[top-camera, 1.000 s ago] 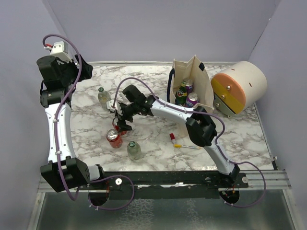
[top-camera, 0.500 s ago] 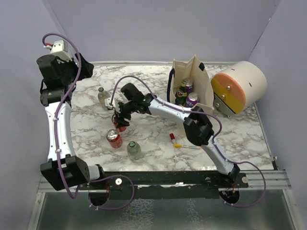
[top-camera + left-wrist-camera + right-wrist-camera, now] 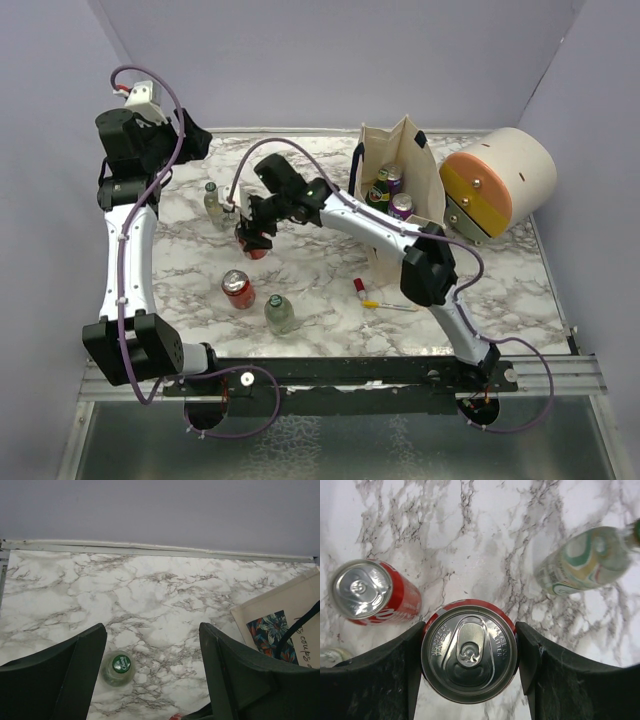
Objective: Place the beverage into the canvas bag
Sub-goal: Pick up the drink from the center of the board, then place the drink in the canvas bag.
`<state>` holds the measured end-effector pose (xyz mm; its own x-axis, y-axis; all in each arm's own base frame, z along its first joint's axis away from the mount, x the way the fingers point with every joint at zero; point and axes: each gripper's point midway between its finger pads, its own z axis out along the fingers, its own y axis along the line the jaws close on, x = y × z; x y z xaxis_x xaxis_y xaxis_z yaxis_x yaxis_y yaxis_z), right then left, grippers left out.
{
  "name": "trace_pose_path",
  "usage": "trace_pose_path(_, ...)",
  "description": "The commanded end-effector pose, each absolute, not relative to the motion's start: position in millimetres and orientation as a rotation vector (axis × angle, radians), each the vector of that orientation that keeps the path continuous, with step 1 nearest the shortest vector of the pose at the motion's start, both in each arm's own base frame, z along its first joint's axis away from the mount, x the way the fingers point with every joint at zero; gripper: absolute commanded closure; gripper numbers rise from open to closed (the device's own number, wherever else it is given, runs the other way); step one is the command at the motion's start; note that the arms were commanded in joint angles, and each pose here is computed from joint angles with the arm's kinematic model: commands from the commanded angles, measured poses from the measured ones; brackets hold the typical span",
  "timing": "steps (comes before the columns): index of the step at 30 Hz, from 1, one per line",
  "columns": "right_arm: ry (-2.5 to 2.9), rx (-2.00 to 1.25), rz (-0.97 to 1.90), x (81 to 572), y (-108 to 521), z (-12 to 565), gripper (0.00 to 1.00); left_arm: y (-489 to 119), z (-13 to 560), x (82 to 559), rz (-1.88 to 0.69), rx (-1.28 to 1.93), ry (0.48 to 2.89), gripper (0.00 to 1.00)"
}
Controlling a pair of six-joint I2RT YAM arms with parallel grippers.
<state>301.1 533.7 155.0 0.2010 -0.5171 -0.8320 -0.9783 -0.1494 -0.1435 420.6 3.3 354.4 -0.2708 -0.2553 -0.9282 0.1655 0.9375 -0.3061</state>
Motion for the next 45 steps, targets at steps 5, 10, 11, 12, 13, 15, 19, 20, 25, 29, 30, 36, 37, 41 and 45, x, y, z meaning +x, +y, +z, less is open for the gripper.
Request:
trace_pose_path(5,1.231,-1.533,0.629,309,461,352,0.82,-14,375,439,-0.420,-0.016,1.752,0.23)
trace_pose_path(10,1.246,-1.445,0.526,308,412,403,0.82,-23,372,449,-0.434,-0.011,1.763,0.23)
trace_pose_path(11,1.246,-1.423,0.505,308,403,413,0.83,-29,372,450,-0.438,0.005,1.766,0.23)
trace_pose_path(12,1.250,-1.399,0.481,309,394,421,0.83,-34,370,451,-0.435,0.021,1.769,0.23)
trace_pose_path(13,1.249,-1.375,0.459,309,385,430,0.83,-39,369,452,-0.434,0.039,1.773,0.23)
trace_pose_path(15,1.247,-1.326,0.415,309,369,447,0.83,-50,364,454,-0.430,0.074,1.785,0.23)
trace_pose_path(19,1.248,-1.236,0.335,313,335,477,0.82,-76,353,459,-0.438,0.159,1.808,0.23)
trace_pose_path(20,1.248,-1.214,0.319,315,327,484,0.82,-84,351,461,-0.444,0.181,1.811,0.23)
trace_pose_path(25,1.211,-1.145,0.212,314,293,517,0.82,-118,339,469,-0.477,0.256,1.819,0.23)
trace_pose_path(29,1.202,-1.102,0.127,309,267,532,0.82,-154,335,470,-0.501,0.349,1.804,0.23)
trace_pose_path(30,1.205,-1.089,0.110,307,259,535,0.82,-162,335,469,-0.511,0.372,1.801,0.23)
trace_pose_path(36,1.305,-1.026,0.058,316,218,518,0.83,-209,338,461,-0.582,0.467,1.780,0.23)
trace_pose_path(37,1.329,-1.013,0.060,319,212,513,0.83,-218,338,457,-0.601,0.483,1.780,0.23)
trace_pose_path(41,1.432,-0.961,0.065,334,187,490,0.83,-246,334,441,-0.692,0.510,1.790,0.23)
trace_pose_path(45,1.525,-0.928,0.096,344,175,462,0.84,-274,334,419,-0.782,0.605,1.759,0.23)
